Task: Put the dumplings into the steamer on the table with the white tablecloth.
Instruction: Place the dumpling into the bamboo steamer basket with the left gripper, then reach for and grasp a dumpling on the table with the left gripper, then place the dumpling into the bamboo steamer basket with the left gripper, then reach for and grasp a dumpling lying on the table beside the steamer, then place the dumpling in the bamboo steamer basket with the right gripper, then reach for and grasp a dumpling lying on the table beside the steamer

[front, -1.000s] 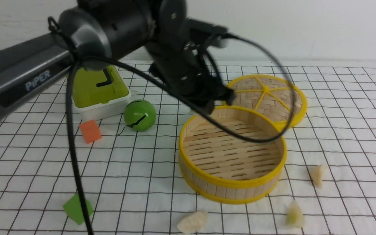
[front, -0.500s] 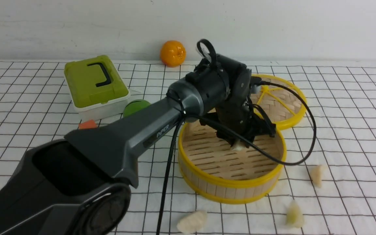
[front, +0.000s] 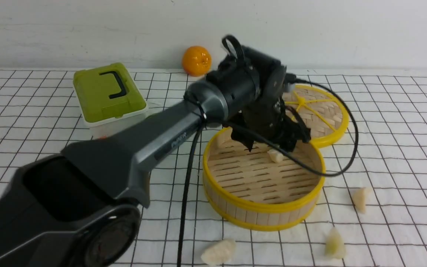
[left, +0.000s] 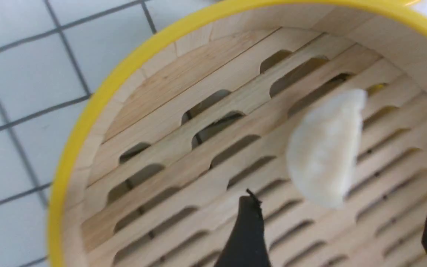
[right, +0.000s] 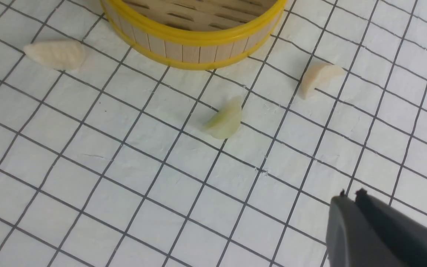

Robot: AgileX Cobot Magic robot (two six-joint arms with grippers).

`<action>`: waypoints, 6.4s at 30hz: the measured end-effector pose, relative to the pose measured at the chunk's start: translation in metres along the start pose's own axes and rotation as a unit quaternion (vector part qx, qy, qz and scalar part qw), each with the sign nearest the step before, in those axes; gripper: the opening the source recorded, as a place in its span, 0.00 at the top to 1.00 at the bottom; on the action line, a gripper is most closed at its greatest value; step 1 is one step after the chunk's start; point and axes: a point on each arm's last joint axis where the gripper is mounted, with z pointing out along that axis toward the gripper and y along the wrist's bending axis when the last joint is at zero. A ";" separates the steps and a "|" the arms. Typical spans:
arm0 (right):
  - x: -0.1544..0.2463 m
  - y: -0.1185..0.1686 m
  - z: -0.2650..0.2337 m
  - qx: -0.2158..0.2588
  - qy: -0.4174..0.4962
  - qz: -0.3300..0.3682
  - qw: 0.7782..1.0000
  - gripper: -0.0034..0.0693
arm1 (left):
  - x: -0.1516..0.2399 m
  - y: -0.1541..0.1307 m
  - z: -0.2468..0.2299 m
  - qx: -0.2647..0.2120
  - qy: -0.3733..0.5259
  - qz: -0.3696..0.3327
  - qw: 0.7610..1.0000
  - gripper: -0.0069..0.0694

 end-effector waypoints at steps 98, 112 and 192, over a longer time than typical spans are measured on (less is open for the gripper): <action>-0.029 -0.036 0.112 0.094 0.069 0.138 0.984 0.80 | 0.001 0.045 -0.164 -0.019 -0.070 0.052 0.996 0.56; -0.021 -0.077 0.221 0.051 0.094 0.251 0.962 0.46 | 0.123 0.075 -0.275 -0.002 -0.069 0.056 0.996 0.93; -0.001 0.014 0.194 0.062 0.130 0.174 0.974 0.27 | 0.319 0.128 -0.296 0.018 -0.216 0.015 0.976 0.93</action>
